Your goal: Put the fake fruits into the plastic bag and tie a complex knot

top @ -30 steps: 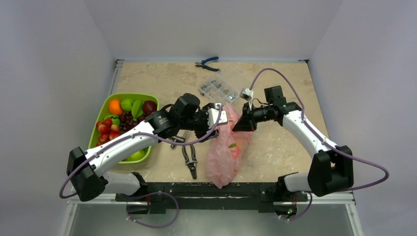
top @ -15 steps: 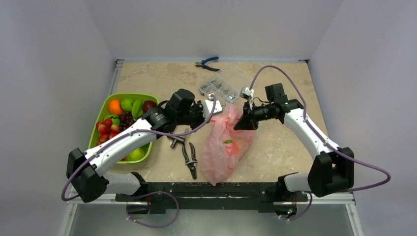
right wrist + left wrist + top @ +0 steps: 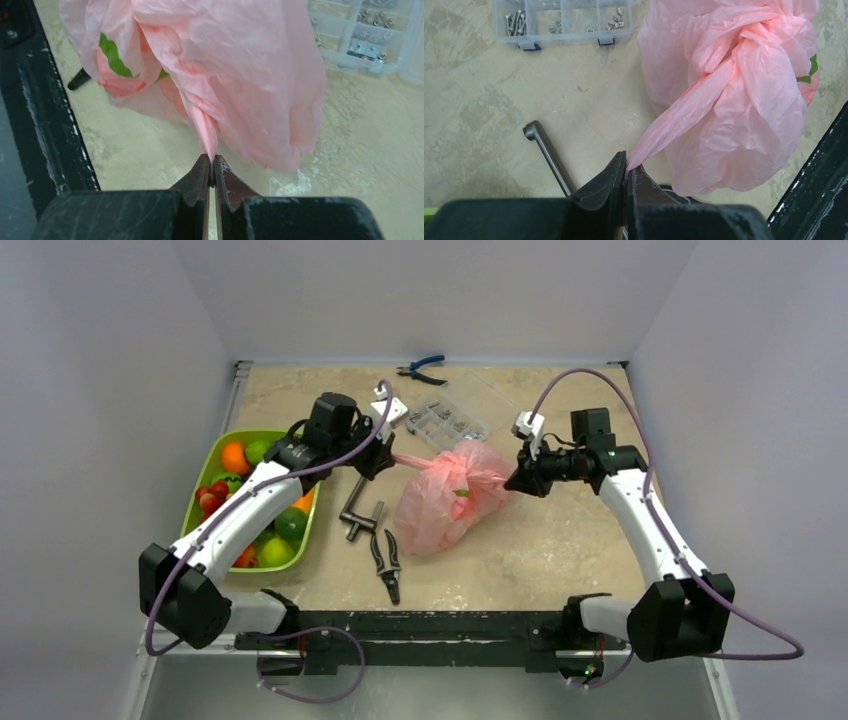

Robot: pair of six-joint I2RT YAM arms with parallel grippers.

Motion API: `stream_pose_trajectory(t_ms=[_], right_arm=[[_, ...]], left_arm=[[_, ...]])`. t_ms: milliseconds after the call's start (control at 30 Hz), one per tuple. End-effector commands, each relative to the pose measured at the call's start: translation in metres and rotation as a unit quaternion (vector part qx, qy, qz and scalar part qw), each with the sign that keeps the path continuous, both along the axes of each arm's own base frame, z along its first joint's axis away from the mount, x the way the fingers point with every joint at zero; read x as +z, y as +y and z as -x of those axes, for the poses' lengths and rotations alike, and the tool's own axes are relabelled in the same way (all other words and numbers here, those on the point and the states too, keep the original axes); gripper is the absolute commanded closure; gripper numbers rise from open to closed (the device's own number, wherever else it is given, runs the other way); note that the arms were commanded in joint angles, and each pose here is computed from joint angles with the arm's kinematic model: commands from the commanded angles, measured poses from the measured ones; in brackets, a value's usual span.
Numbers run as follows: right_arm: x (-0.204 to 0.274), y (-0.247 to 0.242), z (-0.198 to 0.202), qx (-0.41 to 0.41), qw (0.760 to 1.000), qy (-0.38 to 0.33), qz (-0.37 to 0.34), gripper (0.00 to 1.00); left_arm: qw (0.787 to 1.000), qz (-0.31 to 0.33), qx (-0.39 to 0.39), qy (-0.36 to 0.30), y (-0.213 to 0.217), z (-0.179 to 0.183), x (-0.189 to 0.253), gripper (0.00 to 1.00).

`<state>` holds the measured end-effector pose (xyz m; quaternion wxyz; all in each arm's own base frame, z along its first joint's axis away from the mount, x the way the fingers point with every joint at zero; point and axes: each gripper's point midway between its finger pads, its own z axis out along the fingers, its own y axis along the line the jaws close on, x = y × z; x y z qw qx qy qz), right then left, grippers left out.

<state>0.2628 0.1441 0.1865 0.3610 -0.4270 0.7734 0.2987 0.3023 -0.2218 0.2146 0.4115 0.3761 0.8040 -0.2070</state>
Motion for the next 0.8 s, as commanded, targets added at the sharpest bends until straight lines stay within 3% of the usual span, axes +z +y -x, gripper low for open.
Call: stream_pose_trajectory(t_ms=[0,233,500,533,600,700,767], right_arm=[[-0.037,-0.052,0.001,-0.041,0.995,0.006,0.095,1.0],[-0.095,-0.093,0.003,-0.055,0.987,0.026,0.15,1.0],[-0.068,-0.056,0.017,0.021,0.995,0.036,0.088,1.0],[-0.067,-0.053,0.021,0.031,0.995,0.042,0.086,0.95],[-0.066,-0.05,0.024,0.04,0.995,0.051,0.08,0.69],[-0.059,-0.047,0.026,0.043,0.995,0.051,0.072,0.4],[-0.056,-0.039,0.022,0.044,0.996,0.036,0.074,0.26]], left_arm=[[0.995,-0.037,0.087,0.031,0.042,-0.02,-0.02,1.0],[0.993,-0.055,0.081,0.066,0.048,-0.018,-0.065,1.0],[0.997,-0.012,0.001,0.077,0.01,0.001,-0.062,1.0],[0.997,-0.007,-0.008,0.077,0.007,0.004,-0.06,1.0],[0.997,-0.002,-0.028,0.076,0.001,0.008,-0.056,1.0],[0.996,-0.001,-0.045,0.074,-0.002,0.01,-0.051,0.88],[0.996,-0.002,-0.053,0.07,-0.003,0.012,-0.047,0.81]])
